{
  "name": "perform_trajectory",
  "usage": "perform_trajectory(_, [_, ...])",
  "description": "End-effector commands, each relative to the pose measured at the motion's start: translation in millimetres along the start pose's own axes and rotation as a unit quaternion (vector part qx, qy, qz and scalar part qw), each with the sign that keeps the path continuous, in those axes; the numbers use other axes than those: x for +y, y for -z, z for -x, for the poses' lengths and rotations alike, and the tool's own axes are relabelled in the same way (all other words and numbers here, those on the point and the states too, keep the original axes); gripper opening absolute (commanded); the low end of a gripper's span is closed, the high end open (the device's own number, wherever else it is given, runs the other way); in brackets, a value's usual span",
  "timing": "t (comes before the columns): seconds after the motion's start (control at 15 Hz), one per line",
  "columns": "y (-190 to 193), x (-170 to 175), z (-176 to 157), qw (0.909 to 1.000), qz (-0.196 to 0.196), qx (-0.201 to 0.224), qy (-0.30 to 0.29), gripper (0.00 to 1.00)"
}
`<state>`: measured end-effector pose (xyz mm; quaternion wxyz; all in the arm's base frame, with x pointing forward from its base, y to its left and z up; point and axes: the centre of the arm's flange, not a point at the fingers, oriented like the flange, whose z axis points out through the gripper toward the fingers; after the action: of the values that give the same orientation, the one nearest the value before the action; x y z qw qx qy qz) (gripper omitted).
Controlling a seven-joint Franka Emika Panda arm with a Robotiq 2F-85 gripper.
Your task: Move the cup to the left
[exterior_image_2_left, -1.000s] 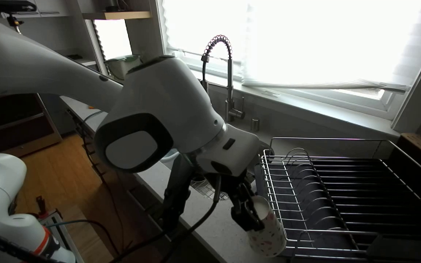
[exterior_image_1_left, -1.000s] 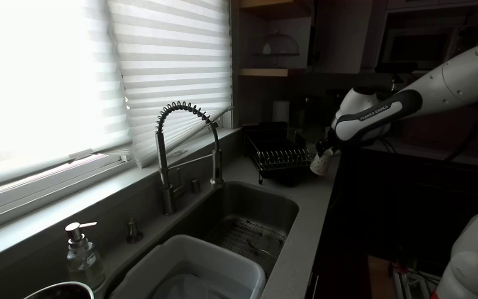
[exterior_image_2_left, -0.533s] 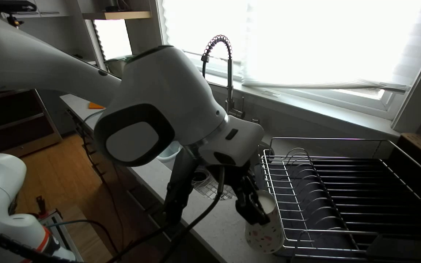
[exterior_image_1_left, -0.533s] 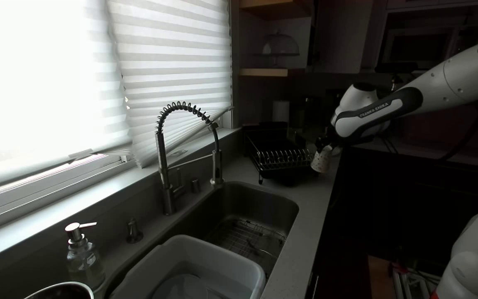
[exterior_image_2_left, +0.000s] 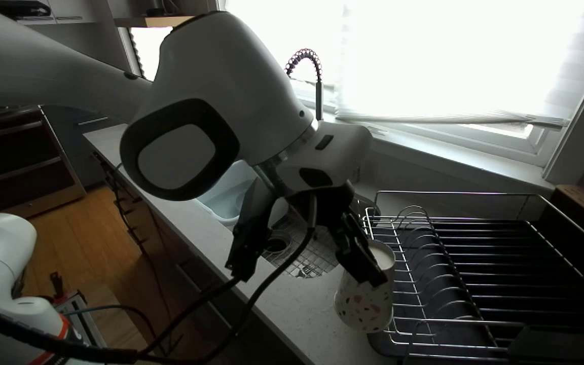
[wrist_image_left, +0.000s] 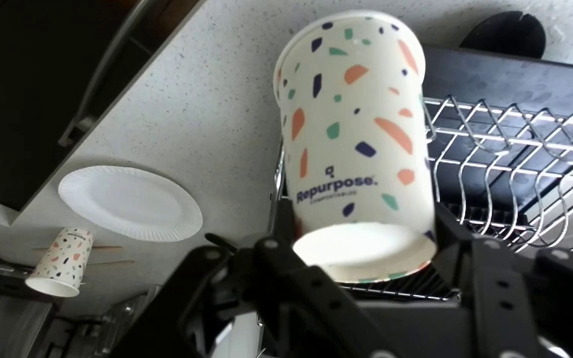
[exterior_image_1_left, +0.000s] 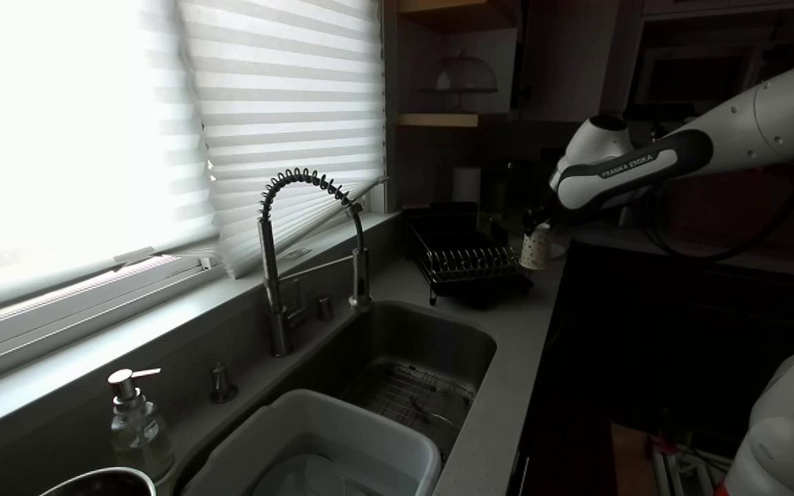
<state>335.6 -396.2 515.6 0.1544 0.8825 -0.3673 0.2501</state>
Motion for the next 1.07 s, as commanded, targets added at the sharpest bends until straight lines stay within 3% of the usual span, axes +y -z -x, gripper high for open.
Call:
perform_trajectory(0.0, [26.4, -9.3, -7.8, 0.9998, 0.003, 0.01, 0.018, 0.41])
perform_trajectory(0.53, [79.1, -62.8, -24.4, 0.9943, -0.035, 0.075, 0.067, 0.41])
perform_trajectory(1.0, [56.1, -110.5, -3.0, 0.9901, -0.074, 0.066, 0.099, 0.41])
